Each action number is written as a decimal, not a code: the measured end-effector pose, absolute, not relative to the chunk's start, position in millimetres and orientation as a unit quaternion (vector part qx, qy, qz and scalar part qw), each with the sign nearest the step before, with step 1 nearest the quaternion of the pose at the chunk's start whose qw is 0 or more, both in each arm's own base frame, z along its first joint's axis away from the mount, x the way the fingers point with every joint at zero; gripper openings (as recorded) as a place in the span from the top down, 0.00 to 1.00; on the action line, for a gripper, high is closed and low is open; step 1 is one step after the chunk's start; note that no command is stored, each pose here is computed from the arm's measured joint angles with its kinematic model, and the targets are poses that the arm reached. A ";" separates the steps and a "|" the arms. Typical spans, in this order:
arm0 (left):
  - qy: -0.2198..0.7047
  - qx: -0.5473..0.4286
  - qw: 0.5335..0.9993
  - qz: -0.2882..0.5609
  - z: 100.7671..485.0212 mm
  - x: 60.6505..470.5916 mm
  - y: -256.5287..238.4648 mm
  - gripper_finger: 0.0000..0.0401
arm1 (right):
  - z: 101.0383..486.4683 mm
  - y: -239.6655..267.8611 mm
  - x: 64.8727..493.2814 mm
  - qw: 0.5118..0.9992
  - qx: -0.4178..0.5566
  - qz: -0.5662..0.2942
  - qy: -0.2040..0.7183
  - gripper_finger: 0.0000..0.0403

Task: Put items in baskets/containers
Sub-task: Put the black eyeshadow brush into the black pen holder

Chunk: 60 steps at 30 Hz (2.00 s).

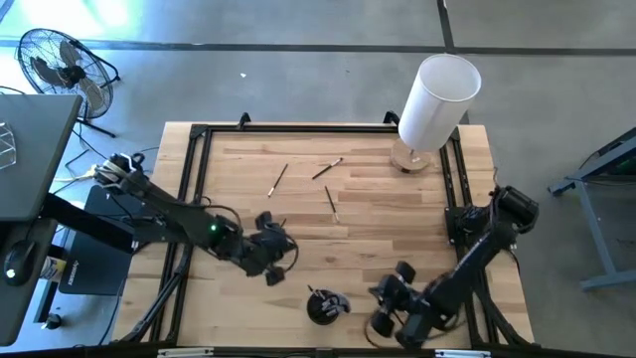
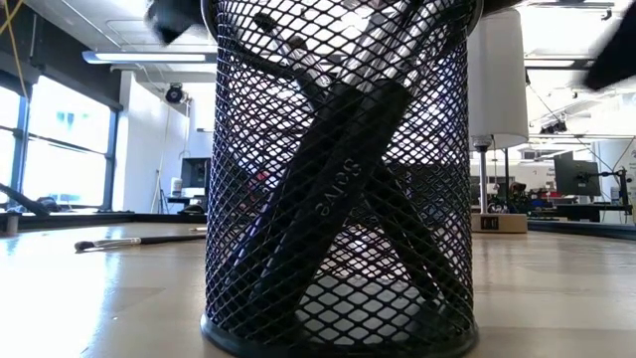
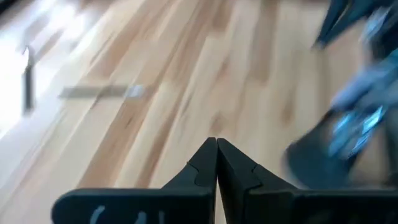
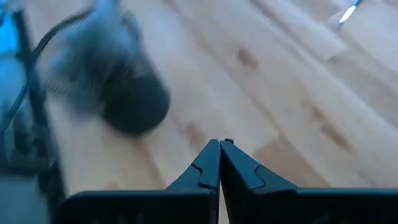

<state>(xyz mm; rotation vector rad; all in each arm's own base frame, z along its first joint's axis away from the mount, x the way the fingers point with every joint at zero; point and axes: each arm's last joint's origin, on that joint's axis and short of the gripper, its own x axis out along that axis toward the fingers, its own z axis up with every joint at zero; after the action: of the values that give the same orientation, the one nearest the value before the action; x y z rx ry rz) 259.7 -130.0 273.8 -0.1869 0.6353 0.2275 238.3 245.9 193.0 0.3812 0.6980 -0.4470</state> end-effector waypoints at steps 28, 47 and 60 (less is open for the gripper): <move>0.293 -0.128 0.946 0.049 199.3 162.6 -24.9 1.00 | 227.0 28.3 390.0 0.748 0.263 -0.384 0.473 1.00; 0.280 -0.132 0.951 0.021 202.7 166.5 -14.0 1.00 | 156.9 12.1 399.3 0.658 0.342 -0.410 0.531 0.81; 0.280 -0.132 0.951 0.020 202.7 166.5 -14.0 1.00 | 129.1 10.5 387.0 0.677 0.317 -0.394 0.534 0.88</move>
<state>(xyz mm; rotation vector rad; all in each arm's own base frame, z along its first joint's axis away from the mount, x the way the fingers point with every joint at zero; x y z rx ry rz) 166.5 -14.0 202.7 -0.2687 0.5703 0.0403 387.0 10.5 129.1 0.7135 1.1999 -0.8860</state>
